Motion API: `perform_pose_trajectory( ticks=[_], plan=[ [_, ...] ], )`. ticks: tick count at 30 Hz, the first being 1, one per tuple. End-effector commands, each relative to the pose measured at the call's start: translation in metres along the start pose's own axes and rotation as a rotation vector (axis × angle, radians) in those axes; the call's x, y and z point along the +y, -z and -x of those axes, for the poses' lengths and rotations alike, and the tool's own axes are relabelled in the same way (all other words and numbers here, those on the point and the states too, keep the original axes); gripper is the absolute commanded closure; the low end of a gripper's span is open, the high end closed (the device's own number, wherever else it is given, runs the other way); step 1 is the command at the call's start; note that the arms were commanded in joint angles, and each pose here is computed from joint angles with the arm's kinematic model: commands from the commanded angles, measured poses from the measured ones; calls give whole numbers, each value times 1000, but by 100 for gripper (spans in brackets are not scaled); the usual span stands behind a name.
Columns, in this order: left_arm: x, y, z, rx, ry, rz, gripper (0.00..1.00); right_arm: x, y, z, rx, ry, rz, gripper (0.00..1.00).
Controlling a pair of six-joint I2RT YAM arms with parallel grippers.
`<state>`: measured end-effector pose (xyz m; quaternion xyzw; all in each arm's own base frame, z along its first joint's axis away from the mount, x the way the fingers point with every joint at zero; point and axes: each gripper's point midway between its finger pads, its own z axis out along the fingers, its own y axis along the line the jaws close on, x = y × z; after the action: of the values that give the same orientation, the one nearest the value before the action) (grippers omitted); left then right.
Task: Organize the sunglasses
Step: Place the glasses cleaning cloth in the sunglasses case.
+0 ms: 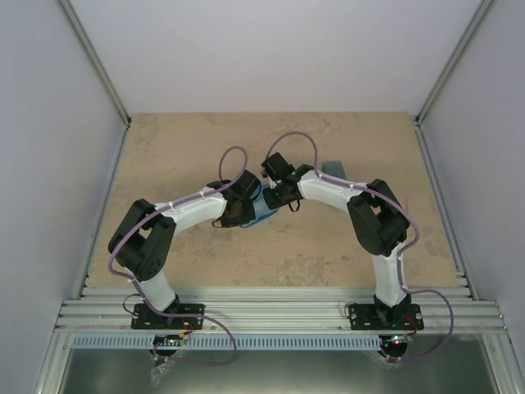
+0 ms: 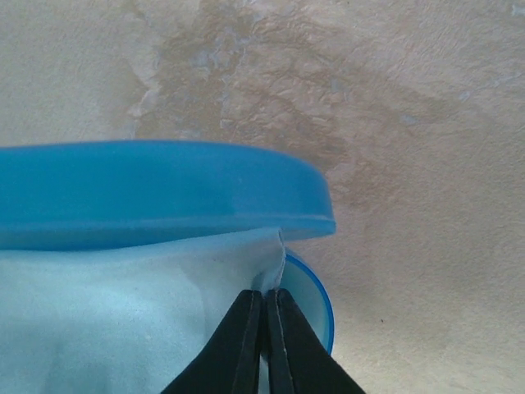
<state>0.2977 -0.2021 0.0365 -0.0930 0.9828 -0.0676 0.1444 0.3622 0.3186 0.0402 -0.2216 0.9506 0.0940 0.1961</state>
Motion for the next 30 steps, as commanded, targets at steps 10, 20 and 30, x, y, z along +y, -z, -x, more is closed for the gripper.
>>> perform_pose_trajectory(
  ticks=[10, 20, 30],
  plan=[
    [-5, 35, 15, -70, 7, -57, 77, 1, 39, 18, -46, -9, -1, 72],
    [-31, 23, 14, -56, -36, -181, 90, 27, 25, 10, -12, 6, 151, 84],
    [-21, -2, 8, -34, -46, -125, 90, 31, 1, -6, 58, -3, 183, 87]
  ],
)
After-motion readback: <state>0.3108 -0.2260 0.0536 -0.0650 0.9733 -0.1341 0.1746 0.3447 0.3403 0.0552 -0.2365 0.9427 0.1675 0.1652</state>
